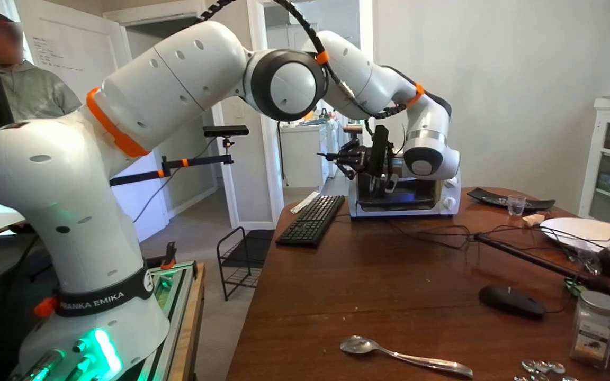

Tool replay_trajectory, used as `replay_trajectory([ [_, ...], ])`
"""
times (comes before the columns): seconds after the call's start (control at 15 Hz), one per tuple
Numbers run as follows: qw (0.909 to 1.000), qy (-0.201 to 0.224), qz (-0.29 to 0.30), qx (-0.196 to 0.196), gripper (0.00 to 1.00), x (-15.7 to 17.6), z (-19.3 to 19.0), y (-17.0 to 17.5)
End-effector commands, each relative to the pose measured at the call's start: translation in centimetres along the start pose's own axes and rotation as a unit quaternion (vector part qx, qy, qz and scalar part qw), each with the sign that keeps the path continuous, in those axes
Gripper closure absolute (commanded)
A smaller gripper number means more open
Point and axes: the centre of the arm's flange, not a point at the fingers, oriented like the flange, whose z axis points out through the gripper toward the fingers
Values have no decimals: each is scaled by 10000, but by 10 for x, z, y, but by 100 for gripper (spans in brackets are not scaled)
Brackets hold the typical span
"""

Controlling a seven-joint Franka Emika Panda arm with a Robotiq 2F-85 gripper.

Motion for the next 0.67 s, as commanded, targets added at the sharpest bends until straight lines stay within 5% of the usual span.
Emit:
replay_trajectory([
  [0.0,9987,-47,226,451,99,-6,2,13],
  [0.6,9853,220,417,1644,99,-23,20,79],
])
